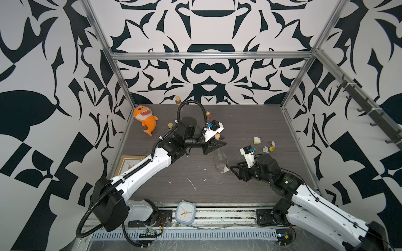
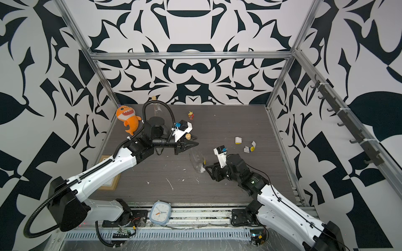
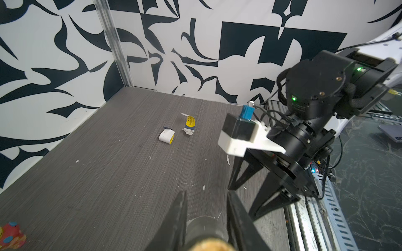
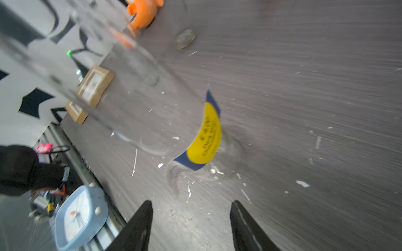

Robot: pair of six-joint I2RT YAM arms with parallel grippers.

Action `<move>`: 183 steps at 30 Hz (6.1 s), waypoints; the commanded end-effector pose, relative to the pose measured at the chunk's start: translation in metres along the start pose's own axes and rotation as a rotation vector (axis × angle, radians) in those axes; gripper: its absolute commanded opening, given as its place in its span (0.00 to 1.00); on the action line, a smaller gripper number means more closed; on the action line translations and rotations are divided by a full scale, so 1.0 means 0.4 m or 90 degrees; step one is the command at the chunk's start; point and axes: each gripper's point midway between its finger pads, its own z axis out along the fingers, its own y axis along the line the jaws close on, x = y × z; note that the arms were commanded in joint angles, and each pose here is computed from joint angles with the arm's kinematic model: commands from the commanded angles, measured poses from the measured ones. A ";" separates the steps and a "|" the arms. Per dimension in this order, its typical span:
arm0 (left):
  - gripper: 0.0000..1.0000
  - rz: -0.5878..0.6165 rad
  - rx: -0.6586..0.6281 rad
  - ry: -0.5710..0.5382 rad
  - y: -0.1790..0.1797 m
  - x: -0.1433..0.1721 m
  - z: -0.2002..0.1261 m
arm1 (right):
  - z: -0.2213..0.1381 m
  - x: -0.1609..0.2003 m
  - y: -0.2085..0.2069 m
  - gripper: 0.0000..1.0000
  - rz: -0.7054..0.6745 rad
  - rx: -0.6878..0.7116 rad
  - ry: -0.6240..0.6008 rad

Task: Remove the label from the bottle
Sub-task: Adjust the bottle at the center of the board, then tear open the label from the bottle.

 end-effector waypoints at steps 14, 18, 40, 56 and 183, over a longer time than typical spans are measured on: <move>0.57 0.006 0.054 -0.044 -0.035 -0.070 0.074 | 0.122 0.021 -0.219 0.54 0.140 0.166 0.022; 0.60 0.008 0.055 -0.045 -0.040 -0.074 0.079 | 0.146 0.062 -0.228 0.53 0.160 0.160 0.051; 0.64 -0.009 0.051 -0.044 -0.047 -0.056 0.075 | 0.217 0.131 -0.189 0.51 0.178 0.083 0.079; 0.66 -0.010 0.031 -0.041 -0.042 -0.043 0.068 | 0.237 0.190 -0.121 0.50 0.172 0.066 0.101; 0.00 0.074 0.016 0.068 -0.078 0.036 0.017 | 0.077 0.132 0.234 0.39 -0.110 -0.155 0.066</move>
